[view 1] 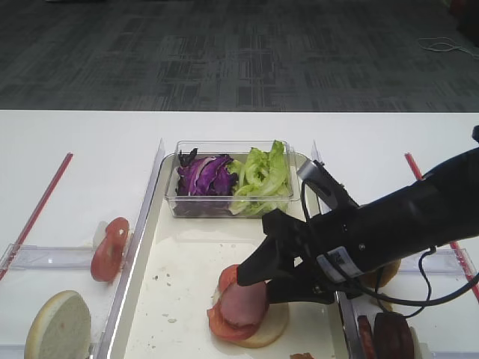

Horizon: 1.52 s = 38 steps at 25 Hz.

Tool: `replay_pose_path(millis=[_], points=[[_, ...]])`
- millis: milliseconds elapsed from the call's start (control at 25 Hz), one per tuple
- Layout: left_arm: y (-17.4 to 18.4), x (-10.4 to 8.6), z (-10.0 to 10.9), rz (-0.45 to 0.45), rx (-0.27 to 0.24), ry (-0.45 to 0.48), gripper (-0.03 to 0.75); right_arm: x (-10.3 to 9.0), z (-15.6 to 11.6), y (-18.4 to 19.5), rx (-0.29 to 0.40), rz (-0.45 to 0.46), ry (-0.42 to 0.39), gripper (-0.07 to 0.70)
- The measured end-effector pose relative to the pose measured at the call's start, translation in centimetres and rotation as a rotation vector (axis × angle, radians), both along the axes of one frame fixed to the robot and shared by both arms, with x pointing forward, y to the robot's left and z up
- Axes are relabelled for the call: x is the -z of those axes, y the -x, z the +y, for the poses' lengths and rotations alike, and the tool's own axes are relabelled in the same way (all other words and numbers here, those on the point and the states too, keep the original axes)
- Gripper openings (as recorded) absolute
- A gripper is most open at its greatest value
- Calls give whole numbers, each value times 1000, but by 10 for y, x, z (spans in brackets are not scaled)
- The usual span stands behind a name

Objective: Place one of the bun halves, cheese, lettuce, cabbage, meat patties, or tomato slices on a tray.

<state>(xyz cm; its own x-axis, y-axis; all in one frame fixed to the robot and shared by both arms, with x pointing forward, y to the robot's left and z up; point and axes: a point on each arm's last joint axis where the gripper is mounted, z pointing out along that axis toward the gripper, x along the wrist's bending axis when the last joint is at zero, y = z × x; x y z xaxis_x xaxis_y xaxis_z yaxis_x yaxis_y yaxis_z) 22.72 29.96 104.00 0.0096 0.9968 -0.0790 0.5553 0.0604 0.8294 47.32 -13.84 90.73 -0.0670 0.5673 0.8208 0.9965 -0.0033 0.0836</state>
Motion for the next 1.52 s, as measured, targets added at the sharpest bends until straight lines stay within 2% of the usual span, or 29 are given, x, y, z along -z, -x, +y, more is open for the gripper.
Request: replay_pose_path(millis=[280, 560, 960, 1200, 1520], points=[[0, 0, 0, 0, 0, 0, 468, -12, -4, 3, -5, -25, 45, 416], [0, 0, 0, 0, 0, 0, 468, -22, -5, 6, -6, -39, 52, 416], [0, 0, 0, 0, 0, 0, 468, -38, -4, 13, -37, -39, 5, 416], [0, 0, 0, 0, 0, 0, 468, -42, -3, 17, -125, 5, 14, 416], [0, 0, 0, 0, 0, 0, 468, -68, -1, 1, -247, 18, 119, 416]])
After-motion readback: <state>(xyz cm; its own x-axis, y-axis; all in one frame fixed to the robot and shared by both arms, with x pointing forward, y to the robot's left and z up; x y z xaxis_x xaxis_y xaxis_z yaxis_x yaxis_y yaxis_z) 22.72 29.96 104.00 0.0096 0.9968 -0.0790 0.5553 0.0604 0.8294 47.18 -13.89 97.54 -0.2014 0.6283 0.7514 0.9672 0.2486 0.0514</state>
